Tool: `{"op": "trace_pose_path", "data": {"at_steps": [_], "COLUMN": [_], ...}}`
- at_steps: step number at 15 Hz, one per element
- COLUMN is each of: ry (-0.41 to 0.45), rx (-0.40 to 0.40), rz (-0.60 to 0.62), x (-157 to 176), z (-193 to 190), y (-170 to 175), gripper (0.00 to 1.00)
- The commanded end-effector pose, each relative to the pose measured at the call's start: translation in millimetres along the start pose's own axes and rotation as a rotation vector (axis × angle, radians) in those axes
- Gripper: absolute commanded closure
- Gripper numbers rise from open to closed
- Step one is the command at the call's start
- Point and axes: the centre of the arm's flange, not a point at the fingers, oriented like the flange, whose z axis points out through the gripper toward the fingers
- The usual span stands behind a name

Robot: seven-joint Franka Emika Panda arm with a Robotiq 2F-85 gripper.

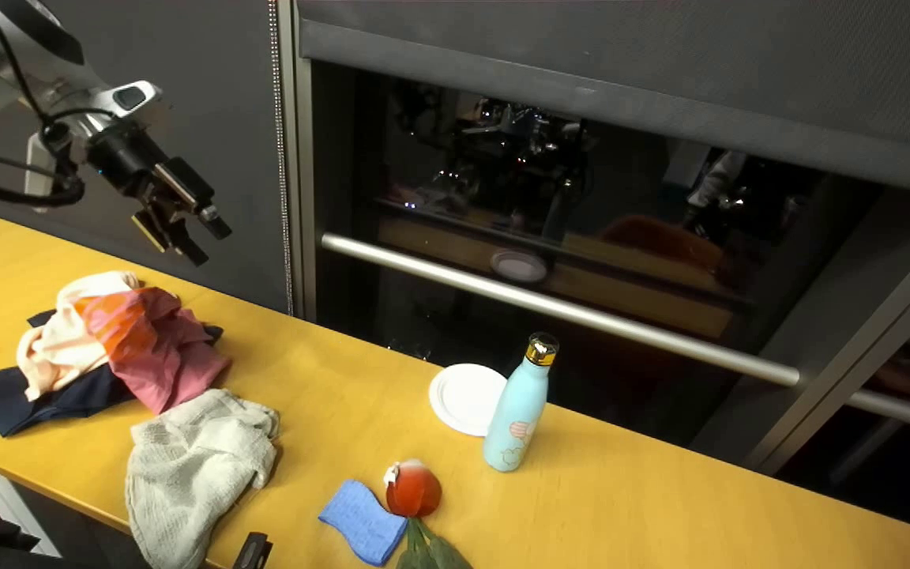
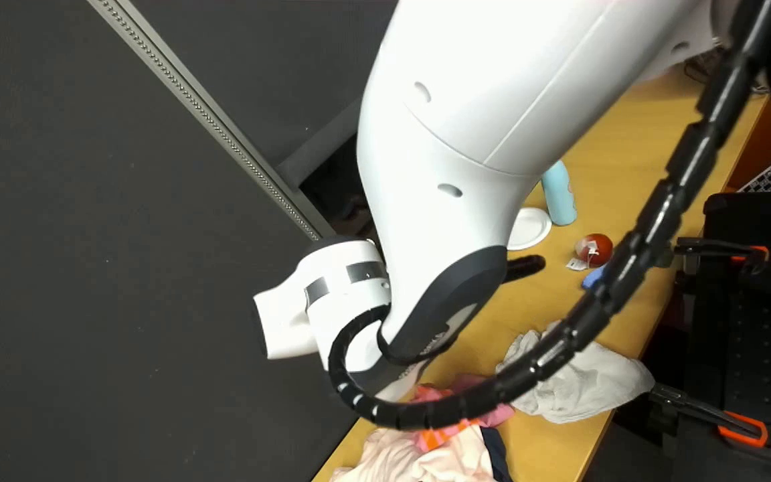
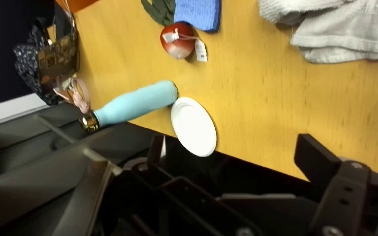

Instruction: Pile the towel and t-shirts together.

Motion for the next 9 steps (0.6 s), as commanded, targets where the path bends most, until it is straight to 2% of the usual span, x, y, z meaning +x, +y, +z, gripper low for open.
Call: {"op": "trace_pose_path", "data": {"at_steps": [1, 3, 7, 9], "ry": [-0.060, -0.080, -0.062, -0.026], "rx": [-0.009, 0.022, 0.176, 0.233], "rz": [0.156, 0.219, 0.360, 0.384], "x": [-81, -111, -162, -181], "z": [43, 70, 124, 149], "y": [7, -5, -22, -21], "gripper": [0.00, 0.00, 0.00, 0.00]}}
